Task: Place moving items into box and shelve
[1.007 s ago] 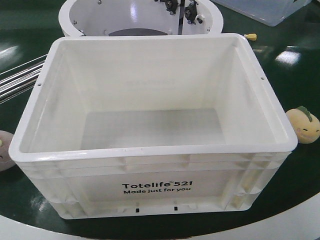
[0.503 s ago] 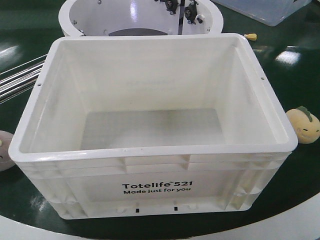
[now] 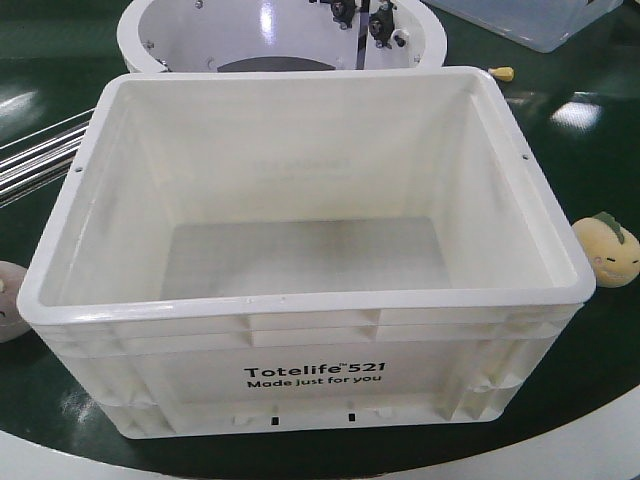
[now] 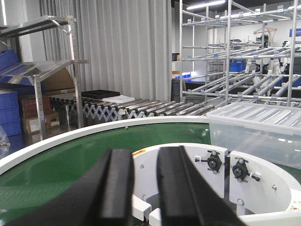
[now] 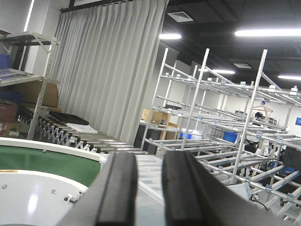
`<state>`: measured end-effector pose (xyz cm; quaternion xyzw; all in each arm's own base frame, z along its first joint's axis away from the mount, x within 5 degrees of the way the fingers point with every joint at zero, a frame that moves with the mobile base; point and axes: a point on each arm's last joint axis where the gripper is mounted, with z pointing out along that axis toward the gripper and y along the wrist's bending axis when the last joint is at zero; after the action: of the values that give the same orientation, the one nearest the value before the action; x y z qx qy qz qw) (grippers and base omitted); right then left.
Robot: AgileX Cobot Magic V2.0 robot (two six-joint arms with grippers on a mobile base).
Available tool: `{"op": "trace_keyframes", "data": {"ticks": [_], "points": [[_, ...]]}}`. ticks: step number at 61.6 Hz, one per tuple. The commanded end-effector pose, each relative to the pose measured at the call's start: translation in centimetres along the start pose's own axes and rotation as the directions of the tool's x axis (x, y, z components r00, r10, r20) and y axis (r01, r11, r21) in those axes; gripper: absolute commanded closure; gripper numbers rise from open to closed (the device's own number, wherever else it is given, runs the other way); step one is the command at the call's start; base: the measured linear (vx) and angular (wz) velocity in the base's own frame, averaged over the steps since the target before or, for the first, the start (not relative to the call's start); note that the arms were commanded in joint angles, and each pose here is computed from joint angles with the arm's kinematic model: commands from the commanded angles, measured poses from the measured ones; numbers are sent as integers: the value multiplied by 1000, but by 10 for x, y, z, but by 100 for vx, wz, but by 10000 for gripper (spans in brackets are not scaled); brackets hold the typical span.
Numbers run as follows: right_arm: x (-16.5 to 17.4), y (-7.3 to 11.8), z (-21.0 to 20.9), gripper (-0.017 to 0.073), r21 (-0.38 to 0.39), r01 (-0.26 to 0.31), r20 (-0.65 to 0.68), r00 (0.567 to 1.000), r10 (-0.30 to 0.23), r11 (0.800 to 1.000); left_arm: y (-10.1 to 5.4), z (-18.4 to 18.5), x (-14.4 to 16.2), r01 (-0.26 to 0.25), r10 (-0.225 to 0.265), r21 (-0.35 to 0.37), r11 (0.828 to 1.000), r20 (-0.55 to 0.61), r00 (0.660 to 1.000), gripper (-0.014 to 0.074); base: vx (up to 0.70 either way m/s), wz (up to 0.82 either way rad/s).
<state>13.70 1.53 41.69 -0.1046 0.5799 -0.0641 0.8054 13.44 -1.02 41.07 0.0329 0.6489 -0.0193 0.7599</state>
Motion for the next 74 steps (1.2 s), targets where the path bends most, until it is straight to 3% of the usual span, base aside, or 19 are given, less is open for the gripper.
{"op": "trace_keyframes", "data": {"ticks": [1, 7, 11, 19, 25, 28, 32, 35, 38, 39, 41, 44, 52, 58, 64, 69, 74], "points": [[-15, -6, 1, 164, 45, 4, 95, 995, -8, 999, 0, -1, -17, 8, -8, -1, 1000, 107, 994, 198, 0, 0], [-17, -7, 1, 70, 54, -1, 112, 994, -5, 999, 0, -1, -17, 15, -14, 0, 1000, 107, 994, 185, 0, 0], [-16, -7, 1, 39, 52, -39, 108, 994, 33, 998, 0, -1, -16, 14, -14, 0, 1000, 99, 995, 185, 0, 0], [-9, -2, 1, 43, -19, -77, -51, 996, 76, 997, 0, -3, -20, 3, -3, 8, 1000, 19, 1000, 185, 0, 0], [-16, 1, 4, 55, -94, -78, -175, 983, 61, 993, -1, -7, -37, 11, -10, 17, 1000, -61, 998, 185, 0, 0], [-24, 0, 8, 60, -106, -90, -199, 978, 67, 990, 0, -6, -44, -11, 12, 13, 1000, -86, 996, 185, 0, -1], [-36, -8, 19, 64, -68, -160, -223, 965, 141, 985, 3, -3, -57, -39, 37, -14, 999, -111, 993, 185, 0, 0], [-40, -18, 29, 66, -7, -201, -257, 947, 192, 980, 7, 1, -63, -12, 4, -55, 998, -142, 990, 185, 0, 0], [-36, -30, 41, 65, 64, -178, -327, 926, 189, 982, 12, 8, -64, 10, -31, -113, 994, -181, 983, 185, 0, 0], [-34, -34, 44, 65, 82, -151, -350, 921, 170, 985, 13, 9, -65, -2, -23, -127, 992, -189, 982, 185, 0, 0], [-28, -44, 50, 65, 119, -109, -416, 897, 149, 987, 18, 14, -64, 19, -58, -181, 983, -211, 976, 185, 0, 0], [-14, -57, 59, 65, 169, -87, -515, 842, 163, 982, 22, 20, -59, 29, -85, -234, 972, -233, 969, 185, 0, 0], [35, -73, 80, 65, 245, -164, -668, 686, 290, 955, 28, 39, -34, 11, -128, -319, 948, -350, 928, 185, 0, 0], [74, -71, 95, 65, 212, -203, -775, 561, 291, 956, 28, 54, -5, -29, -134, -328, 944, -463, 876, 185, 0, 0], [107, -68, 106, 65, 181, -231, -849, 453, 270, 956, 27, 68, 29, -88, -105, -300, 950, -572, 813, 185, 0, 0], [127, -67, 112, 65, 187, -248, -874, 400, 277, 950, 26, 75, 55, -124, -90, -278, 953, -647, 757, 185, 0, 0], [144, -66, 117, 65, 192, -257, -893, 354, 277, 947, 23, 81, 78, -121, -95, -257, 959, -690, 718, 185, 0, 0]]}}
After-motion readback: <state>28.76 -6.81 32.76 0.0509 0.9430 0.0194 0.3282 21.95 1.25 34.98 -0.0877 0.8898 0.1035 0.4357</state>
